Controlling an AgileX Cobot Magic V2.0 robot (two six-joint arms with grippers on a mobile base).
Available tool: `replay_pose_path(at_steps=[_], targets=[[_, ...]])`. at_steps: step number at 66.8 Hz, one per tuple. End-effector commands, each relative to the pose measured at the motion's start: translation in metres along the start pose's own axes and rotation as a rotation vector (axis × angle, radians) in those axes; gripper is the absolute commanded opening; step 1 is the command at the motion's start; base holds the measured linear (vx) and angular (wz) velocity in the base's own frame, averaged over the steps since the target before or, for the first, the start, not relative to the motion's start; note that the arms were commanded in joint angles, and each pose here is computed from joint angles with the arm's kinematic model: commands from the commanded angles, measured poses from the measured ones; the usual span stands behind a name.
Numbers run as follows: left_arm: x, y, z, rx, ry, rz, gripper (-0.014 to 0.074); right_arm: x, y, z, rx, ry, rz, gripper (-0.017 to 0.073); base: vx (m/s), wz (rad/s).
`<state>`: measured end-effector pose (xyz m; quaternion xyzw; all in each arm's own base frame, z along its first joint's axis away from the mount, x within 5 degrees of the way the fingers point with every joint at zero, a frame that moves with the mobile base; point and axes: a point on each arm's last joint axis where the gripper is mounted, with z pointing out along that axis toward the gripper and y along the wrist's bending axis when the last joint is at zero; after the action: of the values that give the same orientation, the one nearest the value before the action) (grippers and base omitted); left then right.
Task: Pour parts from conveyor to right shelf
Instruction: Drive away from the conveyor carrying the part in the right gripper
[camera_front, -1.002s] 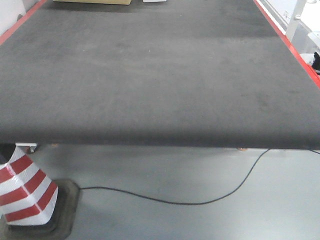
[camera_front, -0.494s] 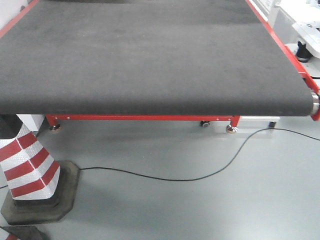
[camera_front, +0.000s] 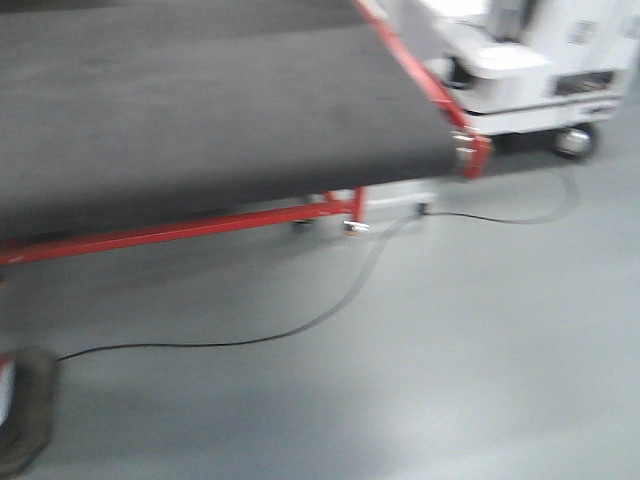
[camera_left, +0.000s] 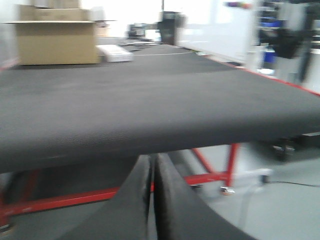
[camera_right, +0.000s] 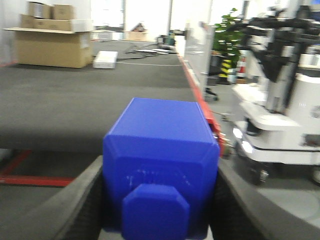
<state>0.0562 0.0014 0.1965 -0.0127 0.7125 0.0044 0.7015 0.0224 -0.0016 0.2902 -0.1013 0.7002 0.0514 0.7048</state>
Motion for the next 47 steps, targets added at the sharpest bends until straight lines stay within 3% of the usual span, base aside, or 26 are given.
replay_pose_path(at_steps=[1, 24, 47], targets=[[-0.0134, -0.0006, -0.0019, 0.009, -0.097, -0.014, -0.0006, -0.0149, -0.0005, -0.0023, -0.002, -0.101, -0.024, -0.0008, -0.17, -0.81], [-0.0134, -0.0006, -0.0019, 0.009, -0.097, -0.014, -0.0006, -0.0149, -0.0005, -0.0023, -0.002, -0.101, -0.024, -0.0008, -0.18, -0.79], [-0.0134, -0.0006, -0.0019, 0.009, -0.097, -0.014, -0.0006, -0.0150, -0.0005, -0.0023, -0.002, -0.101, -0.024, -0.0008, -0.15, -0.58]])
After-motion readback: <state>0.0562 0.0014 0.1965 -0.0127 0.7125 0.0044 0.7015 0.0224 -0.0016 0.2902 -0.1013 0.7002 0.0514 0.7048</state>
